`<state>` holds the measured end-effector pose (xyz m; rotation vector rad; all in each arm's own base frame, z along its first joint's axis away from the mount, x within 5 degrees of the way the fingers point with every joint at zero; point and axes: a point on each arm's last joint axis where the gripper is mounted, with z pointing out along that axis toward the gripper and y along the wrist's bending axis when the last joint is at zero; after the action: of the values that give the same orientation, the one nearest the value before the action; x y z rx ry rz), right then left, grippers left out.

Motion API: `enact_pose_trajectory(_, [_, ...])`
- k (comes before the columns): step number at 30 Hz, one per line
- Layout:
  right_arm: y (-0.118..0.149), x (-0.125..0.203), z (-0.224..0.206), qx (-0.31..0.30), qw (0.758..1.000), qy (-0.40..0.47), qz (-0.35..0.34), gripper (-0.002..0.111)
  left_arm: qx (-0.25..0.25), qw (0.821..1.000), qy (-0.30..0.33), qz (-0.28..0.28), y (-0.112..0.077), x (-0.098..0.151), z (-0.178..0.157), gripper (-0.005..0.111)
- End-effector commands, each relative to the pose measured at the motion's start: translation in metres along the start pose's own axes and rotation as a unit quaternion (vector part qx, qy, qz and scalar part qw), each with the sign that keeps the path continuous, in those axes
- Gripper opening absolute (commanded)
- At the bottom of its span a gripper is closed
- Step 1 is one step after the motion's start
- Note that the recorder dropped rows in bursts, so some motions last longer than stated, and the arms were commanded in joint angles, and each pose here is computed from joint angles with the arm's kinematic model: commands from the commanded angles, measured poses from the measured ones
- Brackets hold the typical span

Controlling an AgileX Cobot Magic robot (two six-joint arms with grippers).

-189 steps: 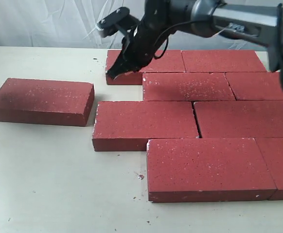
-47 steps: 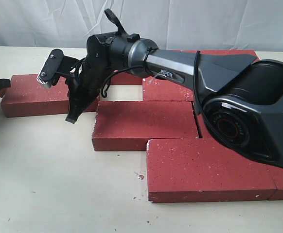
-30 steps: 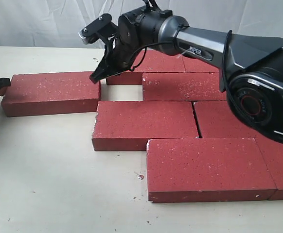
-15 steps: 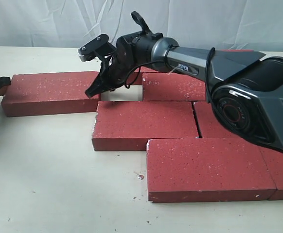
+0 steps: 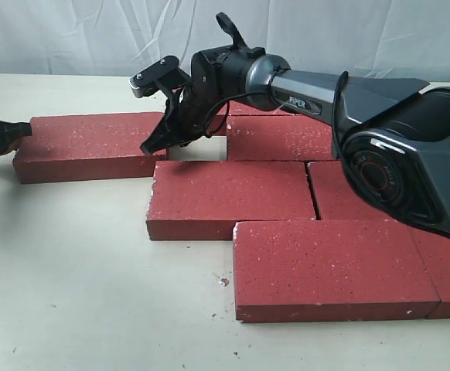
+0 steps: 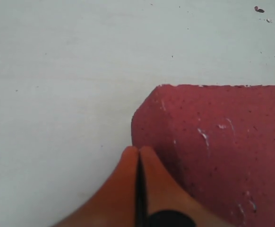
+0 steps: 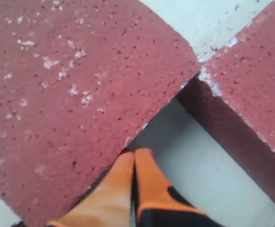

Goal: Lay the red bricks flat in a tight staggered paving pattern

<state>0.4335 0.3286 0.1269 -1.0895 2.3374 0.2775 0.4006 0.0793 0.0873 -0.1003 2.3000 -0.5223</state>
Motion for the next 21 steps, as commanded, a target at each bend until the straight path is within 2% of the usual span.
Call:
enact_pose_trajectory(1, [0.006, -0.006, -0.014, -0.012, 1.0, 0.007, -0.01, -0.001, 0.02, 1.0, -0.001, 0.016, -0.01, -0.001, 0.003, 0.0])
enact_pose_trajectory(7, [0.012, -0.015, -0.028, -0.015, 1.0, -0.005, -0.022, -0.001, 0.01, 1.0, -0.006, 0.023, -0.002, -0.003, -0.001, 0.0])
enact_pose_trajectory(10, [0.027, -0.016, -0.027, -0.025, 0.998, 0.003, -0.056, -0.001, 0.004, 1.0, -0.008, 0.02, 0.005, -0.003, -0.005, 0.0])
enact_pose_trajectory(13, [0.013, -0.024, -0.036, 0.01, 0.997, -0.03, -0.063, -0.001, -0.003, 1.0, -0.011, 0.015, 0.012, -0.004, -0.009, 0.0])
enact_pose_trajectory(15, [-0.005, -0.028, -0.044, 0.031, 0.998, -0.054, -0.023, -0.001, -0.006, 1.0, -0.014, 0.001, 0.017, -0.004, -0.012, 0.0])
enact_pose_trajectory(21, [-0.018, -0.013, -0.028, 0.026, 0.999, -0.026, 0.002, -0.001, 0.0, 1.0, -0.017, -0.005, 0.017, -0.005, -0.013, 0.0])
